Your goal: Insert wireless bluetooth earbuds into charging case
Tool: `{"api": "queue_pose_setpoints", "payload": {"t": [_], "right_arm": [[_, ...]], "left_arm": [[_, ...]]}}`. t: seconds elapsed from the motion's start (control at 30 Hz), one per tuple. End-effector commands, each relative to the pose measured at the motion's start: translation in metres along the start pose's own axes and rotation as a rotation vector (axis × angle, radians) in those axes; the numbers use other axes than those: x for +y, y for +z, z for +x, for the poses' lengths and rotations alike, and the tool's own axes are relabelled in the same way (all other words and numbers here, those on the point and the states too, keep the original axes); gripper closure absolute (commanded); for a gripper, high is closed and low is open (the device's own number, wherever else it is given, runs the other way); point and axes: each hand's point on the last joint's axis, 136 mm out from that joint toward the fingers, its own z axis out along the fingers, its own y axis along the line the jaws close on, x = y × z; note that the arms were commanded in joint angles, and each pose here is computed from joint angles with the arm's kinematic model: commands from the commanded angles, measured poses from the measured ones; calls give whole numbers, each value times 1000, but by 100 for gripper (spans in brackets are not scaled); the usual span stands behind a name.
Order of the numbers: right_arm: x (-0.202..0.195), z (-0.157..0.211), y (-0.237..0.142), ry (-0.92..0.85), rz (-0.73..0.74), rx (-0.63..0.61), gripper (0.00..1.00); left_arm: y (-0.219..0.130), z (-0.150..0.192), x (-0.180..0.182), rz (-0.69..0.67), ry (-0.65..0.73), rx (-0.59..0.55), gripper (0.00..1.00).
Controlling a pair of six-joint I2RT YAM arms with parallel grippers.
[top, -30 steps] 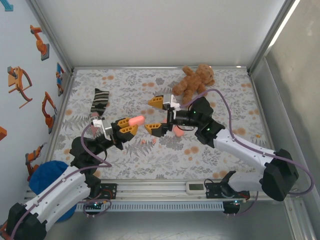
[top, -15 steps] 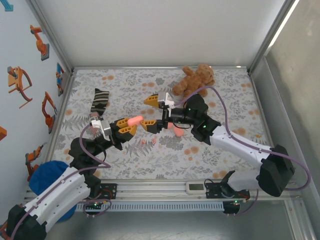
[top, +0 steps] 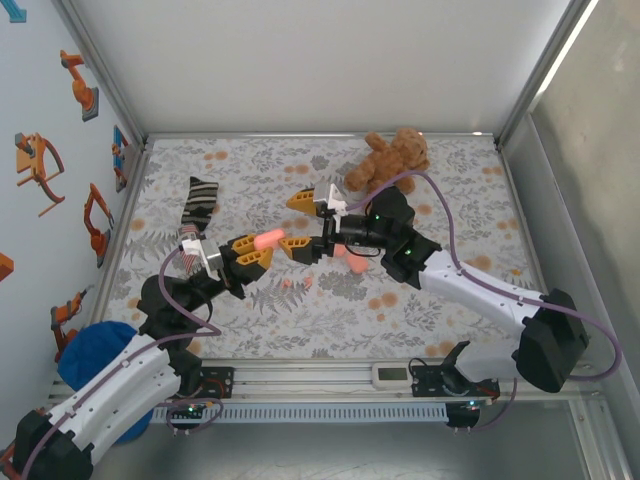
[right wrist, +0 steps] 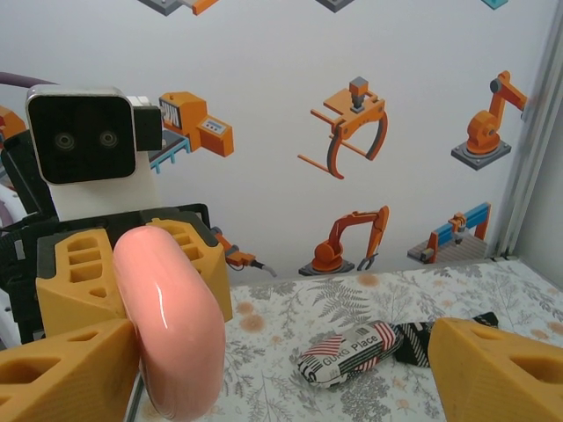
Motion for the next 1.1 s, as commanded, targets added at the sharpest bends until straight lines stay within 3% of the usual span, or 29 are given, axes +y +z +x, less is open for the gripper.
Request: {"api": "queue_pose_setpoints", "payload": {"t": [0.0,1.07], "right_arm": [[-8,-24,2,-56,45,-46,16],[-21,-42,3,-117,113,-40,16]], "left_arm": [[-1,-8,-11,45,39,-19,100],[-1,-8,-11,44,35,-17,100]]}}
